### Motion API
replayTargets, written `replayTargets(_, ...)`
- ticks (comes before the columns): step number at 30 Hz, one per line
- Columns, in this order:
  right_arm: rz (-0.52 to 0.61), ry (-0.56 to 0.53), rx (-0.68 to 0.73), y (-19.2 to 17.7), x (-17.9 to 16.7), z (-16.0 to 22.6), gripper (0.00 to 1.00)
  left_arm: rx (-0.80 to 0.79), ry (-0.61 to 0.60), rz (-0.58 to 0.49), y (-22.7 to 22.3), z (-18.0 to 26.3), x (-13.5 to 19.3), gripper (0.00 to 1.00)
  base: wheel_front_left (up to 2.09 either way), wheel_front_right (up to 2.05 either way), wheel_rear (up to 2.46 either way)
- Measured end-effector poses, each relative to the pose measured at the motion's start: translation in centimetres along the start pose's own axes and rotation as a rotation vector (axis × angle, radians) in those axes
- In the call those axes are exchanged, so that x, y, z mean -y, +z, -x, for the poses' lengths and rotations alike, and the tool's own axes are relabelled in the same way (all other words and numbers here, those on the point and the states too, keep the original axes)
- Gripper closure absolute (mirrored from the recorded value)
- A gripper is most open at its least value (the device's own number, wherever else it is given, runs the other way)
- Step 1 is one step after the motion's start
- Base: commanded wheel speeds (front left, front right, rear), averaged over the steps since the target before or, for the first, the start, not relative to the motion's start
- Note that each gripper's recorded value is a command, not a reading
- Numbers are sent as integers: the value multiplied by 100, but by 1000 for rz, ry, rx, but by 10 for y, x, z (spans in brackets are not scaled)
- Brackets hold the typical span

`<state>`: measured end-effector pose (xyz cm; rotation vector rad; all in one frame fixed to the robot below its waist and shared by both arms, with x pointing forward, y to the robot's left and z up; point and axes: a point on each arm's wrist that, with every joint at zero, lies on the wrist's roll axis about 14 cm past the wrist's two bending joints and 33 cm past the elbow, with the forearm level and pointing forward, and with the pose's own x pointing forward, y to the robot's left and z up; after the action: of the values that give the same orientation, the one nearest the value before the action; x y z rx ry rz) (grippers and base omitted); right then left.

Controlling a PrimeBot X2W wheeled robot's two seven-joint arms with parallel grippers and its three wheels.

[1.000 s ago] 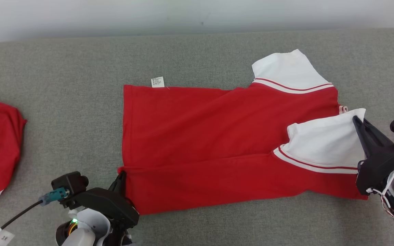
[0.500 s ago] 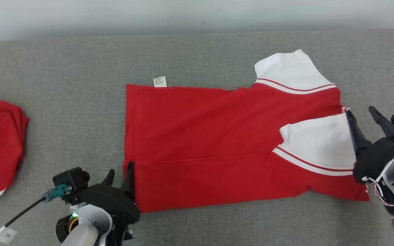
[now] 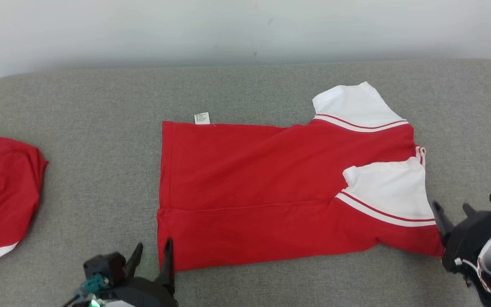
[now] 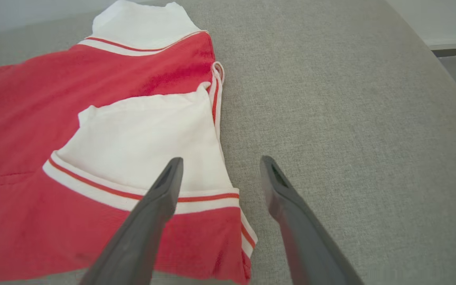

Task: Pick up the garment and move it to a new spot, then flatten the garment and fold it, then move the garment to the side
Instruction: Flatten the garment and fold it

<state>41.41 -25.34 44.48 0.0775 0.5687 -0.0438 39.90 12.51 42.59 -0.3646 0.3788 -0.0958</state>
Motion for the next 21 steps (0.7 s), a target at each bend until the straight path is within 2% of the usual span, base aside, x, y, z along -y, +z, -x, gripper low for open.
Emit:
replayTargets(6, -32, -50, -136, -37, 10, 14, 0, -67, 19, -75, -24, 7, -1, 0, 0, 0, 0)
replayTargets(21, -91, -80, -259, -68, 9, 1, 0, -154, 45, -93, -40, -10, -4, 0, 0, 0, 0)
